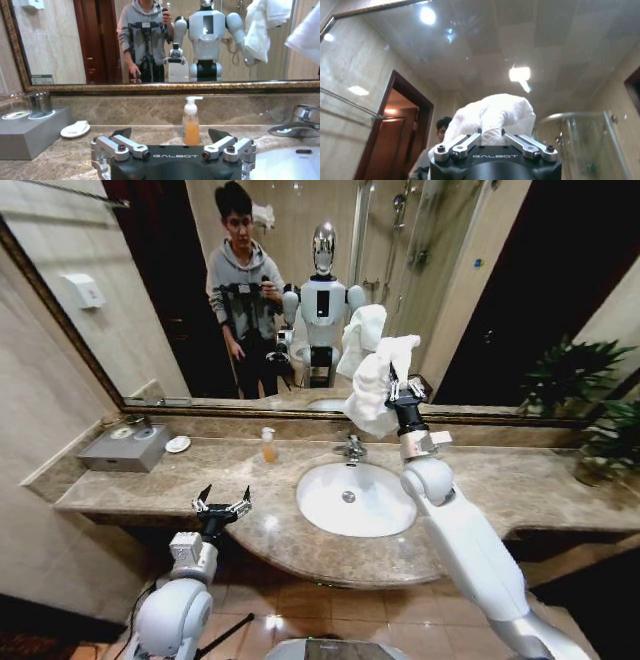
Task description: Pick up the towel from the sink counter and wipe the mirror surface.
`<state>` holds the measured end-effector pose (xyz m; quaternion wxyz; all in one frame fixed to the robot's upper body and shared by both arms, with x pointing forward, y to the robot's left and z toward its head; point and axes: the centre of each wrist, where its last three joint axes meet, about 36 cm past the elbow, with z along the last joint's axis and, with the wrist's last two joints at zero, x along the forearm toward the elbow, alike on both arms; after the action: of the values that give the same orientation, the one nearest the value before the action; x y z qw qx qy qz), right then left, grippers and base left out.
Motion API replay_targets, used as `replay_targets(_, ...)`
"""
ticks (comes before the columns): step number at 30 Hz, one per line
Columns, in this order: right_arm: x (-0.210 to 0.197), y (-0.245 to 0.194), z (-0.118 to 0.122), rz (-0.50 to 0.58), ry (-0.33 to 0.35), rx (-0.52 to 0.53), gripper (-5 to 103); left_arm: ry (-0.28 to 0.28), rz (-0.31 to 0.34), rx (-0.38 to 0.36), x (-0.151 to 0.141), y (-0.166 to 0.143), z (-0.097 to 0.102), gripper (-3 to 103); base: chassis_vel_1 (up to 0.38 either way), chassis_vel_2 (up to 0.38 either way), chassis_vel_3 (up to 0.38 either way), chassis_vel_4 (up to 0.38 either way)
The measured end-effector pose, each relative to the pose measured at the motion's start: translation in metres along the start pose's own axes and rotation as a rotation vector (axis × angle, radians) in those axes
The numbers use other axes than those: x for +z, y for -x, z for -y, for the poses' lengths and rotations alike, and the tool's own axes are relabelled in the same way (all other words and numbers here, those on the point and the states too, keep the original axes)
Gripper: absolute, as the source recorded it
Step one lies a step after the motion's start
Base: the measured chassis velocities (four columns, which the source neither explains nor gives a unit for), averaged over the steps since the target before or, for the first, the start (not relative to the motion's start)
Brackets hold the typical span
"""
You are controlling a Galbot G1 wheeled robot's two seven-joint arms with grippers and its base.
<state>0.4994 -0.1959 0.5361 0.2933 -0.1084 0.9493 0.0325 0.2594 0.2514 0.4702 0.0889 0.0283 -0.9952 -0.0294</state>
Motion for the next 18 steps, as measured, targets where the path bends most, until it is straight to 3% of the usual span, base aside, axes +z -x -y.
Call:
replay_targets(2, -0.004, 0.003, -0.020, 0.009, 0.039, 0.009, 5, 0.000, 0.000, 0.001, 0.000, 0.000, 0.000, 100, 0.000, 0.000, 0.000, 0.000)
replay_targets(10, 0.003, 0.022, -0.018, 0.027, 0.014, -0.004, 5, 0.000, 0.000, 0.001, 0.000, 0.000, 0.000, 100, -0.020, -0.033, 0.022, 0.028)
replay_targets(13, 0.000, 0.037, -0.034, 0.045, 0.038, -0.032, 5, 0.000, 0.000, 0.001, 0.000, 0.000, 0.000, 100, 0.000, 0.000, 0.000, 0.000)
replay_targets(18, 0.003, 0.100, -0.072, 0.102, 0.065, -0.088, 5, 0.000, 0.000, 0.001, 0.000, 0.000, 0.000, 100, 0.000, 0.000, 0.000, 0.000)
